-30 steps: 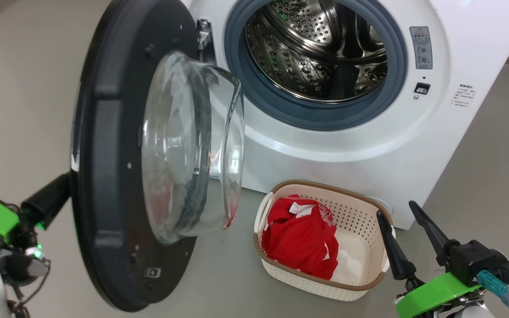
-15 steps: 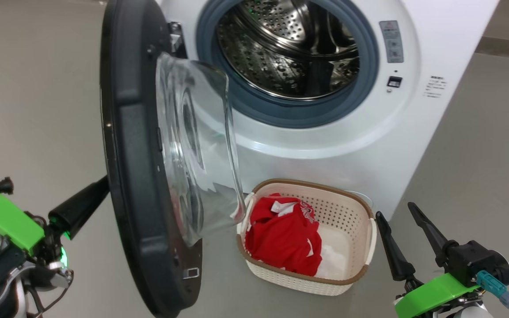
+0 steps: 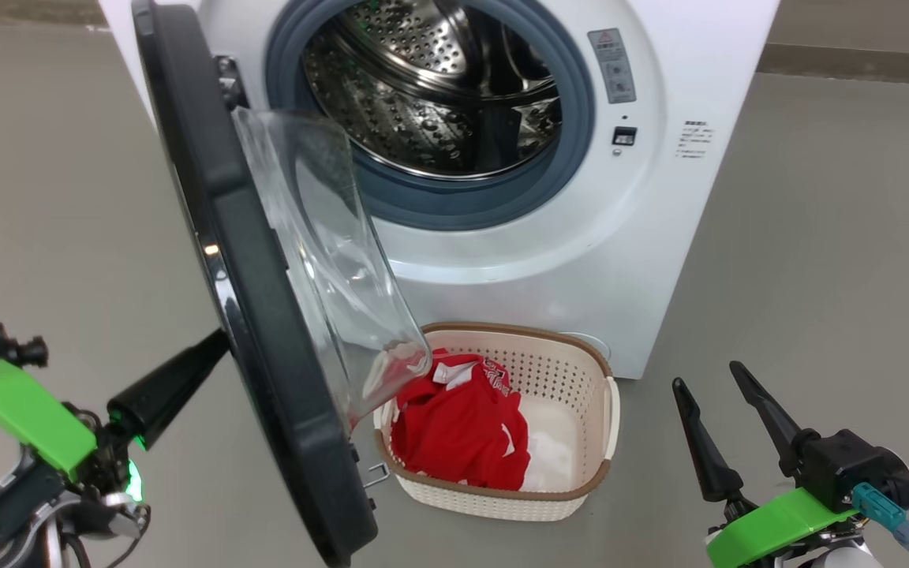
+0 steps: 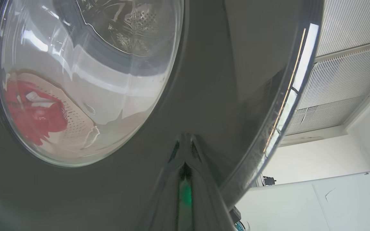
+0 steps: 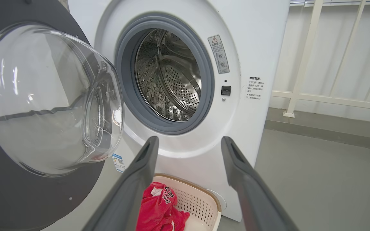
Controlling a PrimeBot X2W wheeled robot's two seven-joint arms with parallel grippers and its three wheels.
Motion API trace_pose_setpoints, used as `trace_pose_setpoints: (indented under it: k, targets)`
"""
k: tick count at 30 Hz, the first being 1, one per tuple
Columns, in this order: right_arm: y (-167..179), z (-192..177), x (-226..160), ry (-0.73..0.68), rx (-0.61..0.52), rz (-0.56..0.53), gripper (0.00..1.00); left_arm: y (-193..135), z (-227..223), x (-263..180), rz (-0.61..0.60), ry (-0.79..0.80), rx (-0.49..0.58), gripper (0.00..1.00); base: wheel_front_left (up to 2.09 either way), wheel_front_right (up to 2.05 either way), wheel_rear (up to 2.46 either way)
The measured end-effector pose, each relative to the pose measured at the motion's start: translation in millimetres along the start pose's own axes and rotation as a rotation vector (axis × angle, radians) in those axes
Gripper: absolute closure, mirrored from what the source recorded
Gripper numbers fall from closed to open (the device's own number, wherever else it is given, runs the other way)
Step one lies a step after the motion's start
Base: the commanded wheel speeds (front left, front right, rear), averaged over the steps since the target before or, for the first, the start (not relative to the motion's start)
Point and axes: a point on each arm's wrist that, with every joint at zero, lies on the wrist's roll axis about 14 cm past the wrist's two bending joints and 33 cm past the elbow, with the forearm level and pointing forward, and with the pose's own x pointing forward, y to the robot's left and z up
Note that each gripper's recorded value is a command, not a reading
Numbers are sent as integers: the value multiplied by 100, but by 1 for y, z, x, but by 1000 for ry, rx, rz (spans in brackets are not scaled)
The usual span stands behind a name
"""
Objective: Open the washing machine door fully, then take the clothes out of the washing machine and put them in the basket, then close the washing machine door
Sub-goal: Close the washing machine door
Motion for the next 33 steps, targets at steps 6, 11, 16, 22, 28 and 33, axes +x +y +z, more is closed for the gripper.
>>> trace_pose_setpoints:
  k: [6, 11, 16, 22, 28, 33]
  targets:
    - [-6, 5, -6, -13, -8, -20, 0, 2, -8, 3, -3, 18, -12, 100, 0, 0, 0]
    - [-6, 8, -7, -20, -11, -22, 0, -1, -1, 2, -20, -36, -13, 45, 0, 0, 0]
    - [-5, 9, -7, -21, -12, -18, 0, -1, 13, -6, -48, -139, 1, 0, 0, 0, 0]
    - [-6, 7, -9, -16, -10, -22, 0, 3, 38, -18, -42, -363, 211, 0, 0, 0, 0]
    - [-9, 7, -11, -16, -7, -35, 0, 25, 43, -24, 74, -499, 441, 0, 0, 0, 0]
    - [-13, 7, -14, -18, -5, -49, 0, 28, 45, -28, 113, -615, 615, 0, 0, 0, 0]
